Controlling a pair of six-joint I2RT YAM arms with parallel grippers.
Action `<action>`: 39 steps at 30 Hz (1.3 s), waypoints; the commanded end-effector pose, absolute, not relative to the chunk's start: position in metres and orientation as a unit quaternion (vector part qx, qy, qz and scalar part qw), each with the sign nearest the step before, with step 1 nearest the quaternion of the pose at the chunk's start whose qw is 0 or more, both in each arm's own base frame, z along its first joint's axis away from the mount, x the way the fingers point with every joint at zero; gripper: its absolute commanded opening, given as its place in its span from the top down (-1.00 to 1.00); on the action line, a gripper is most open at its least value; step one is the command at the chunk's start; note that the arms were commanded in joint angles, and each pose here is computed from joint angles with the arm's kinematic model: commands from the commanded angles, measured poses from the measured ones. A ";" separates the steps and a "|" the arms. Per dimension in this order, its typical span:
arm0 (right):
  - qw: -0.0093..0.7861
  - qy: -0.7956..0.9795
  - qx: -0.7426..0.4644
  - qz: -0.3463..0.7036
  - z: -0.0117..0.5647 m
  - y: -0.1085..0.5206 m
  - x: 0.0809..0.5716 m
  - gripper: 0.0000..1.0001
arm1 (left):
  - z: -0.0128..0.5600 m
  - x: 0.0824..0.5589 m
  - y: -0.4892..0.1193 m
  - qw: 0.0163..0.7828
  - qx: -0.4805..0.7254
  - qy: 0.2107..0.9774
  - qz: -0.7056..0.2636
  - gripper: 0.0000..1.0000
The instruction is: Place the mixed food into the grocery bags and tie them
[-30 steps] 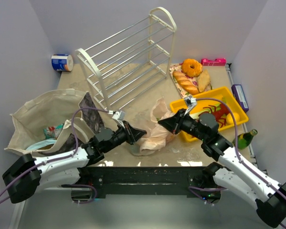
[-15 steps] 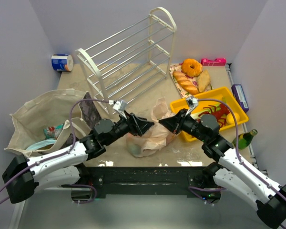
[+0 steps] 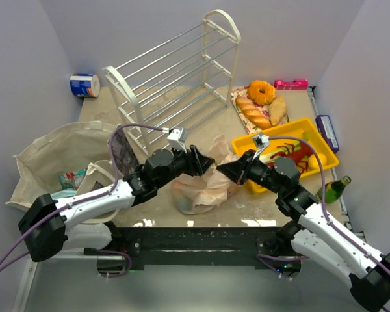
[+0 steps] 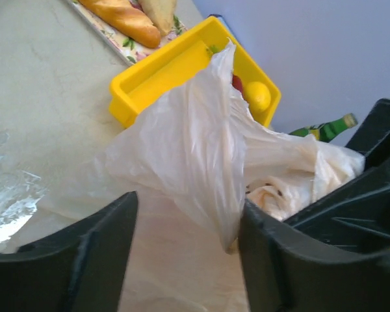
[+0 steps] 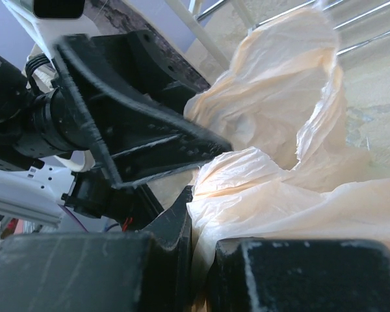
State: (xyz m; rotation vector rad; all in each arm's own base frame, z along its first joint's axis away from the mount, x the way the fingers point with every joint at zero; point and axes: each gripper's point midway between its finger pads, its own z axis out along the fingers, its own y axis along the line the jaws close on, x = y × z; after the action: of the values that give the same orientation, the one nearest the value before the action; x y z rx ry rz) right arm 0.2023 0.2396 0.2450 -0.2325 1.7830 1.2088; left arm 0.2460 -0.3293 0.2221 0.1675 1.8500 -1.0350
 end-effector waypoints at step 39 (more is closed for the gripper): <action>0.465 0.650 -0.067 0.597 0.259 0.246 0.184 1.00 | 0.215 0.199 -0.329 0.457 0.110 0.737 -0.485 0.14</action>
State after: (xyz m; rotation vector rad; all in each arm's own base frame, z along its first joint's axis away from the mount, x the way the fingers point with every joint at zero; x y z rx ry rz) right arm 0.1965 0.2396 0.2315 -0.1086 1.7212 1.3406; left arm 0.1973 -0.3329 0.1878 0.2276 1.8714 -1.2397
